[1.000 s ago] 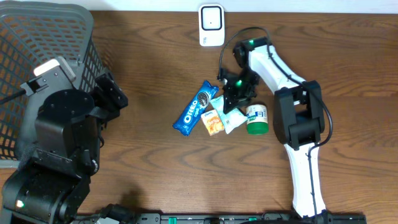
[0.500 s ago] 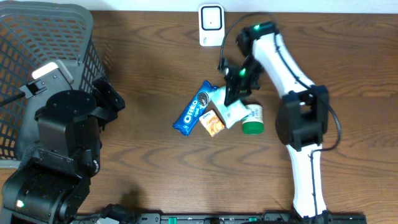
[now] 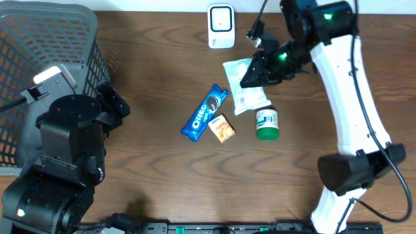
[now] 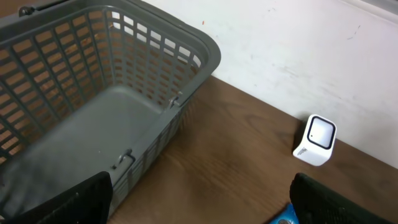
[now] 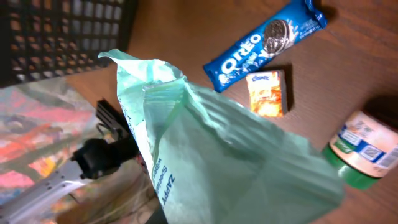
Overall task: Scan the item barcode
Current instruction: 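Lift the wipes pack with the right gripper and hold it at the scanner, then carry the wipes pack off the table to the right with the right gripper, then return the right gripper to the green-lidded jar and grasp it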
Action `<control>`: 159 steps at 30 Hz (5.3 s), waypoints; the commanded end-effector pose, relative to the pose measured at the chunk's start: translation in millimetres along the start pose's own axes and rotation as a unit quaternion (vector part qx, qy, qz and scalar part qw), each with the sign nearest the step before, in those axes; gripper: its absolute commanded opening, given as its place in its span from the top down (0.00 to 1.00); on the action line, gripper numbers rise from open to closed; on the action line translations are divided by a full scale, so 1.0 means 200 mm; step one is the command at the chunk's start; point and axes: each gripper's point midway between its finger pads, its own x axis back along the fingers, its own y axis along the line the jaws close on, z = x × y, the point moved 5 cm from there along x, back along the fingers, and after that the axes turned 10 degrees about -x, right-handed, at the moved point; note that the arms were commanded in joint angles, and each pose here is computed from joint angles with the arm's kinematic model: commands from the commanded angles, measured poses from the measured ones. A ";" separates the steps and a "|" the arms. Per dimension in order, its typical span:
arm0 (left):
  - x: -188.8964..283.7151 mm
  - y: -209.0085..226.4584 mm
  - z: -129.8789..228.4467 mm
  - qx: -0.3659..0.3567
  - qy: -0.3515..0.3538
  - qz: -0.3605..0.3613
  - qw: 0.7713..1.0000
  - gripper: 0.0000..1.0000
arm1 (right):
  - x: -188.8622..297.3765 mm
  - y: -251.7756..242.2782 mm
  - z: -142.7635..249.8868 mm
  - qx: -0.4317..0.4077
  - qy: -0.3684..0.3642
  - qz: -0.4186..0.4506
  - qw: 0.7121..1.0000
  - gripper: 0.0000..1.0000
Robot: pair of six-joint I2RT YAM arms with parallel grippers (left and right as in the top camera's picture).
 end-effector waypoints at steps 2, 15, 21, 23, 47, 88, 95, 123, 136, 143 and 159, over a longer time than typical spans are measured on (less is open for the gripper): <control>0.00 0.01 -0.01 -0.006 -0.004 -0.009 1.000 0.09 | 0.08 0.09 0.04 -0.005 -0.017 -0.029 0.999 0.98; 0.00 0.01 -0.01 -0.006 -0.004 -0.009 1.000 0.09 | 0.07 0.03 -0.60 0.262 -0.296 0.246 0.885 0.99; 0.00 0.01 -0.01 -0.006 -0.004 -0.009 1.000 0.09 | 0.00 -0.02 -0.90 0.300 -0.400 0.328 0.802 0.99; 0.00 0.01 -0.01 -0.006 -0.004 -0.009 1.000 0.09 | -0.04 -0.04 -0.99 0.311 -0.422 0.330 0.785 0.99; 0.00 0.01 -0.01 -0.006 -0.004 -0.009 1.000 0.09 | -0.91 -0.32 -1.33 0.397 -0.429 0.447 0.677 0.99; 0.00 0.01 -0.01 -0.006 -0.004 -0.009 1.000 0.09 | 0.66 -2.40 0.30 -0.273 -0.147 0.600 0.738 0.97; 0.00 0.01 -0.01 -0.006 -0.004 -0.009 1.000 0.09 | 0.69 -2.55 0.52 -0.320 -0.145 0.613 0.707 0.67; 0.00 0.01 -0.01 -0.006 -0.004 -0.009 1.000 0.09 | -0.11 -0.85 0.04 -0.210 -0.096 0.161 0.960 0.01; 0.00 0.01 -0.01 -0.006 -0.004 -0.009 1.000 0.09 | -0.47 -0.63 0.19 -0.229 -0.042 0.257 0.938 0.01; 0.00 0.01 -0.01 -0.006 -0.004 -0.009 1.000 0.08 | -0.52 -0.65 0.25 -0.245 -0.054 0.324 0.912 0.01; 0.00 0.01 -0.01 -0.006 -0.004 -0.009 1.000 0.09 | -0.70 -0.80 0.30 -0.238 -0.065 0.336 0.909 0.01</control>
